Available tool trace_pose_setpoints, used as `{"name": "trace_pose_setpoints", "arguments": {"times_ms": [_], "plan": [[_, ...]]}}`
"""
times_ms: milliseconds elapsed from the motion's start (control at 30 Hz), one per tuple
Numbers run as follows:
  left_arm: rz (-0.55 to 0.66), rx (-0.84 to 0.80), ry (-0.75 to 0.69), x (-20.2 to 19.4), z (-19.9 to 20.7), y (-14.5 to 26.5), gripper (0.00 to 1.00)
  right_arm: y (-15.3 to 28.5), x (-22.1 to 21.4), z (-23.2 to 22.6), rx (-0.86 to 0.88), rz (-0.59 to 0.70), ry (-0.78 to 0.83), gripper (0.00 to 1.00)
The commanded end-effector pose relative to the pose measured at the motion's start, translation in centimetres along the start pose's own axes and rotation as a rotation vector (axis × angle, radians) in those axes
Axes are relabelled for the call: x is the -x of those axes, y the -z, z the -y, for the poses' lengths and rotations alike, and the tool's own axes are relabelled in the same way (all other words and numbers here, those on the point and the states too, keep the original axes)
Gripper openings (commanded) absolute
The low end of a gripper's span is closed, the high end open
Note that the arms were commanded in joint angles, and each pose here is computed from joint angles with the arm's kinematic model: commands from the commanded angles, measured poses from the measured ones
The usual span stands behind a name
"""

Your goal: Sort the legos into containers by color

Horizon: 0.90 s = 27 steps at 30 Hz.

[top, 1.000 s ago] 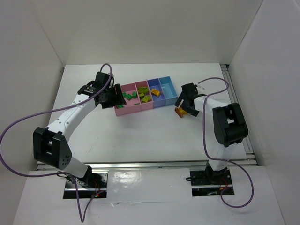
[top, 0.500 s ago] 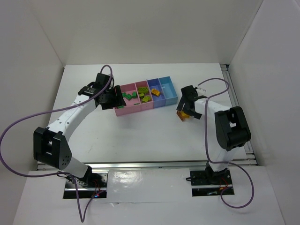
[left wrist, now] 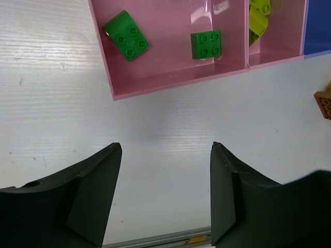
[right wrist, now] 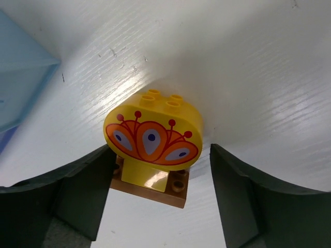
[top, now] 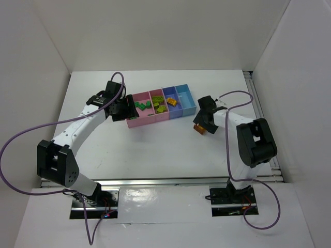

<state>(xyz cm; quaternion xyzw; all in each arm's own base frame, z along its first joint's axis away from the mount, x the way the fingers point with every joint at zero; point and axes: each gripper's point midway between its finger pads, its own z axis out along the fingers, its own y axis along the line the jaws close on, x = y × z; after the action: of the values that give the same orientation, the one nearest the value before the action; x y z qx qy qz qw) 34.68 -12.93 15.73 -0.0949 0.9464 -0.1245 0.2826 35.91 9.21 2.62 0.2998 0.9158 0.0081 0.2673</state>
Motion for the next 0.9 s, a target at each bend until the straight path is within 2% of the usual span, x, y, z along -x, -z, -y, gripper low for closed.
{"name": "trace_pose_setpoints", "arguments": {"times_ms": [0,133,300,400,533,633,667,767,867], "plan": [[0.033,-0.029,-0.019,0.5,0.6,0.7,0.72,0.3,0.5,-0.4,-0.018,0.037,-0.006,0.78],[0.033,-0.029,-0.019,0.5,0.6,0.7,0.72,0.0,1.4,-0.7,0.004,0.081,0.047,0.78],[0.033,-0.029,-0.028,0.5,0.5,0.7,0.72,-0.9,1.9,-0.3,-0.033,0.102,0.132,0.93],[0.033,-0.029,-0.028,0.5,0.5,0.7,0.72,-1.0,2.5,-0.6,-0.036,0.116,0.171,0.93],[0.025,-0.025,-0.028,0.4,0.5,0.4,0.72,-1.4,2.4,-0.9,-0.029,0.110,0.180,0.86],[0.025,-0.025,-0.028,0.4,0.5,0.4,0.72,-1.4,2.5,-1.1,-0.023,0.116,0.177,0.73],[0.025,-0.025,-0.028,0.4,0.5,0.4,0.72,-1.4,2.5,-1.1,-0.023,0.116,0.177,0.64],[0.011,-0.031,-0.028,0.2,0.6,0.2,0.72,-1.1,2.8,-1.2,-0.016,0.123,0.173,0.51],[0.003,-0.077,-0.058,0.1,1.3,0.2,0.73,0.4,3.6,-2.2,0.033,0.134,0.170,0.43]]}}
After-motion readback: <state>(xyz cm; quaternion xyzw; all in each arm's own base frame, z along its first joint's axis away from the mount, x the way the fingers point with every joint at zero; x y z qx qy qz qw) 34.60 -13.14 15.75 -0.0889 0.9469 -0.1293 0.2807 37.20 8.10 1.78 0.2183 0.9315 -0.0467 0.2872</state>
